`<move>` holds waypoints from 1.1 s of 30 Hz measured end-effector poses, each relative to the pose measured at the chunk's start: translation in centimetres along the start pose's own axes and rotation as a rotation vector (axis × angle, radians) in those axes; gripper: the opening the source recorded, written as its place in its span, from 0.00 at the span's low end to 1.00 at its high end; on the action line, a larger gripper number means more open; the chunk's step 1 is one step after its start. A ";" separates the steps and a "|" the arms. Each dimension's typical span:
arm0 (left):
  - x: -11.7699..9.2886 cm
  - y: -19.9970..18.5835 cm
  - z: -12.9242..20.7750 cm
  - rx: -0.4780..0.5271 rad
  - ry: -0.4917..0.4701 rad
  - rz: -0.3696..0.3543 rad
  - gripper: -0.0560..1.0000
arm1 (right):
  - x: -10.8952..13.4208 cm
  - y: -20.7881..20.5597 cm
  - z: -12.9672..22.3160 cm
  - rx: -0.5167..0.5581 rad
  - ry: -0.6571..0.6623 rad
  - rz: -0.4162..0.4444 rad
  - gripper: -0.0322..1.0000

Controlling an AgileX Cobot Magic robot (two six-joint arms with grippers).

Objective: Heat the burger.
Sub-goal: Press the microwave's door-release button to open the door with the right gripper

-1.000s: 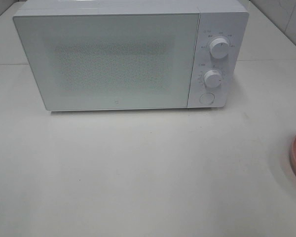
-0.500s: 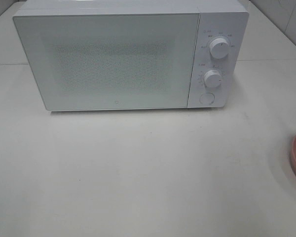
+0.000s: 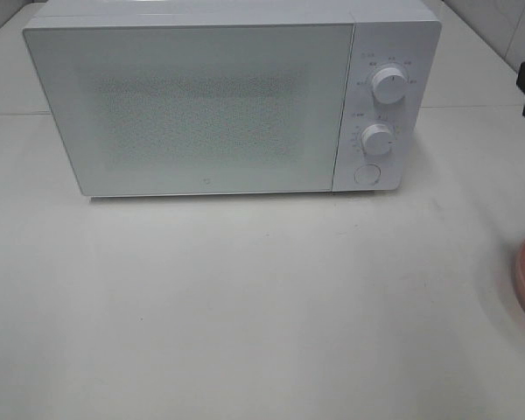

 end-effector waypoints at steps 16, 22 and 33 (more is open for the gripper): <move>0.0 0.0 0.0 0.000 0.000 0.000 0.98 | 4.7 0.8 3.3 0.021 -0.031 -0.091 0.74; 0.0 0.0 0.0 0.000 0.000 -0.001 0.98 | 6.5 1.3 4.0 0.015 -0.030 -0.099 0.74; 0.0 0.0 0.0 0.000 0.000 -0.001 0.98 | 9.1 1.8 6.1 0.016 -0.035 -0.030 0.74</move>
Point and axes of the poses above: a point on each arm's last joint axis where the gripper is mounted, y pointing out along that axis toward the gripper, x along the wrist's bending axis when the last joint is at zero, z = x × y, the point moved 6 cm from there along y, pointing out along that axis toward the gripper, and after that the axes turned 2 degrees about -y, right-handed, at the moved point
